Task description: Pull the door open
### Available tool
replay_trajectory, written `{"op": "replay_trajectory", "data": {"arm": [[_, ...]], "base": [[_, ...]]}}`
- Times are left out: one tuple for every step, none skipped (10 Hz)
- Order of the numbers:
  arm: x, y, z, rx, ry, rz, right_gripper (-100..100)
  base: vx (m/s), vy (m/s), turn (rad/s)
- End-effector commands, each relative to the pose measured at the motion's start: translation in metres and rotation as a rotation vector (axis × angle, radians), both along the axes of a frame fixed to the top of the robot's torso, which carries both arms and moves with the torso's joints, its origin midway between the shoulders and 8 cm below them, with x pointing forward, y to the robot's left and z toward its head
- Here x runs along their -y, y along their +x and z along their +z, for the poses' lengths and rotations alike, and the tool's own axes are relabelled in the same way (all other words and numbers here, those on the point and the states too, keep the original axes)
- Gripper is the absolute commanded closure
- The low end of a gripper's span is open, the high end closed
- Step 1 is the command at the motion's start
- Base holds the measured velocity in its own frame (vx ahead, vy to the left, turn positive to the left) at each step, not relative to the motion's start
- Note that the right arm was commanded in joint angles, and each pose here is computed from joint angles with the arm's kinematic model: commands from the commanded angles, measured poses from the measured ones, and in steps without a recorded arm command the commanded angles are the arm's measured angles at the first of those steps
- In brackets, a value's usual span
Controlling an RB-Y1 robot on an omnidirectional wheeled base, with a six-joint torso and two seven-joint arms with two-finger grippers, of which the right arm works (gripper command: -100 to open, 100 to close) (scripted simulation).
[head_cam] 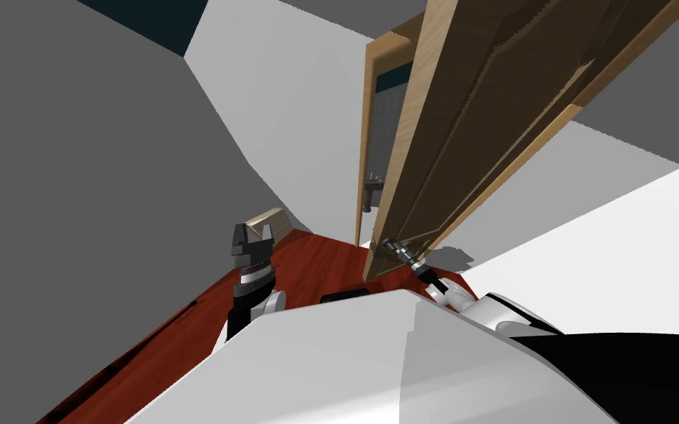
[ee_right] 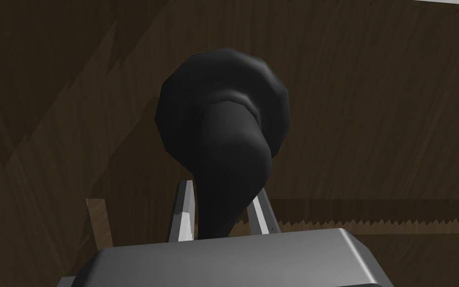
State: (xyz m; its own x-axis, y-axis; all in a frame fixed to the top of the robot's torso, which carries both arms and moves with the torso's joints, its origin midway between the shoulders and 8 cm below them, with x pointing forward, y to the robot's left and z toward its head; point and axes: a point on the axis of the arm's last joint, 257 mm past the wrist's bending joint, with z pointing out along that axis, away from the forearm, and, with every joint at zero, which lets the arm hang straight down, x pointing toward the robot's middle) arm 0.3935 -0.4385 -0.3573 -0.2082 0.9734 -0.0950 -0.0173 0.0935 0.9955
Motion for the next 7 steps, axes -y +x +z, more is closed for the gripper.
{"op": "replay_trajectory", "data": {"arm": [[0.004,-0.009,0.001,0.003,-0.003,0.004,100],[0.004,-0.009,0.001,0.003,-0.003,0.004,100],[0.006,-0.013,0.001,0.003,-0.004,0.007,100],[0.006,-0.013,0.001,0.003,-0.004,0.007,100],[0.006,-0.012,0.002,0.005,-0.003,0.008,100],[0.009,-0.019,0.002,0.004,-0.005,0.01,100],[0.011,-0.023,0.002,0.004,-0.005,0.012,100]], "base": [[-0.222,-0.107,0.214],[-0.143,-0.076,0.076],[-0.139,-0.083,0.092],[-0.107,-0.054,0.062],[-0.042,-0.008,-0.005],[-0.11,-0.06,0.172],[-0.157,-0.093,0.209]]}}
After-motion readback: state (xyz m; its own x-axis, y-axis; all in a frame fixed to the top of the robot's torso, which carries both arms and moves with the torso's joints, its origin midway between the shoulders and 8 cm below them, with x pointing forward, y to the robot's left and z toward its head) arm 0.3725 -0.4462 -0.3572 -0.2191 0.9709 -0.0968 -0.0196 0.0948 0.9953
